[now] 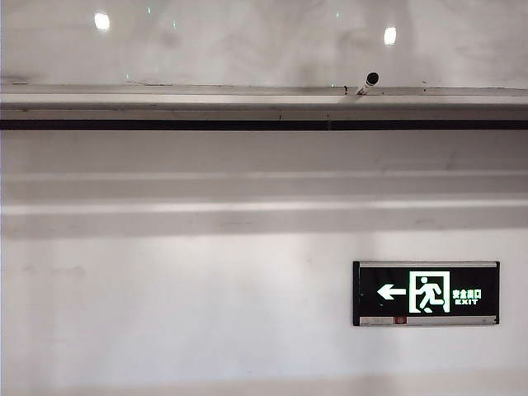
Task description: Wipe the whiteboard clean using the black magnetic whiteboard eraser attached to the whiteboard.
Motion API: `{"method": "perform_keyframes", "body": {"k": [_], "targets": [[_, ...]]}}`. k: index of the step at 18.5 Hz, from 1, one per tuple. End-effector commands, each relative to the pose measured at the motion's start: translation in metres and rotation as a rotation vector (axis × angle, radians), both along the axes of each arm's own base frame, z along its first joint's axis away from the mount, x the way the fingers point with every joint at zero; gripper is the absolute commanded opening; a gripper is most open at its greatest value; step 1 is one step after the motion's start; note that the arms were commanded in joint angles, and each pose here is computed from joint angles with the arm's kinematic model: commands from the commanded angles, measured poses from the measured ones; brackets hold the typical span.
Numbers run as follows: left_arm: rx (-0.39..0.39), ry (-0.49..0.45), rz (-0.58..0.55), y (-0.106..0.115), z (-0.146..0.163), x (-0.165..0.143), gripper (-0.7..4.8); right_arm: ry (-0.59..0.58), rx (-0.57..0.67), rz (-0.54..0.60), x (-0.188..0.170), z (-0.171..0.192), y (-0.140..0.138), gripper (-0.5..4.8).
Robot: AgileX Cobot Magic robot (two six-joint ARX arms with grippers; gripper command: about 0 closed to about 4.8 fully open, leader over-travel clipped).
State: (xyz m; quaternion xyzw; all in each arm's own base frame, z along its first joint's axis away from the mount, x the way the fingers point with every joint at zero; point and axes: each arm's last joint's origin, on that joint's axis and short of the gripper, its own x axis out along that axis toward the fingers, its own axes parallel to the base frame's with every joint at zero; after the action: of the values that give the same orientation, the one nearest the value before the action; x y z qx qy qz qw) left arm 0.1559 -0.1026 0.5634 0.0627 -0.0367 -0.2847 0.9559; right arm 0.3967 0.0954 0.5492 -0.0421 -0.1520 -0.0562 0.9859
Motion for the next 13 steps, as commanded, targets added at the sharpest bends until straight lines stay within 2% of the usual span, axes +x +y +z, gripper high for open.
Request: {"method": "perform_keyframes", "body": {"k": [1, 4, 6, 9, 13], "targets": [[-0.014, -0.022, -0.006, 0.001, 0.003, -0.002, -0.06, 0.162, -0.092, 0.165, 0.010, -0.021, 0.008, -0.01], [-0.016, -0.024, -0.006, 0.001, 0.003, -0.002, -0.06, 0.326, -0.142, 0.292, 0.017, -0.046, 0.027, -0.01], [-0.017, -0.026, -0.006, 0.001, 0.004, -0.002, -0.06, 0.397, -0.159, 0.328, 0.022, -0.059, 0.036, -0.01], [-0.022, -0.035, -0.006, 0.001, 0.005, -0.003, -0.06, 0.462, -0.211, 0.414, 0.030, -0.082, 0.067, -0.01], [-0.024, -0.036, -0.006, 0.001, 0.005, -0.003, -0.06, 0.482, -0.263, 0.537, 0.034, -0.107, 0.112, -0.01]]}}
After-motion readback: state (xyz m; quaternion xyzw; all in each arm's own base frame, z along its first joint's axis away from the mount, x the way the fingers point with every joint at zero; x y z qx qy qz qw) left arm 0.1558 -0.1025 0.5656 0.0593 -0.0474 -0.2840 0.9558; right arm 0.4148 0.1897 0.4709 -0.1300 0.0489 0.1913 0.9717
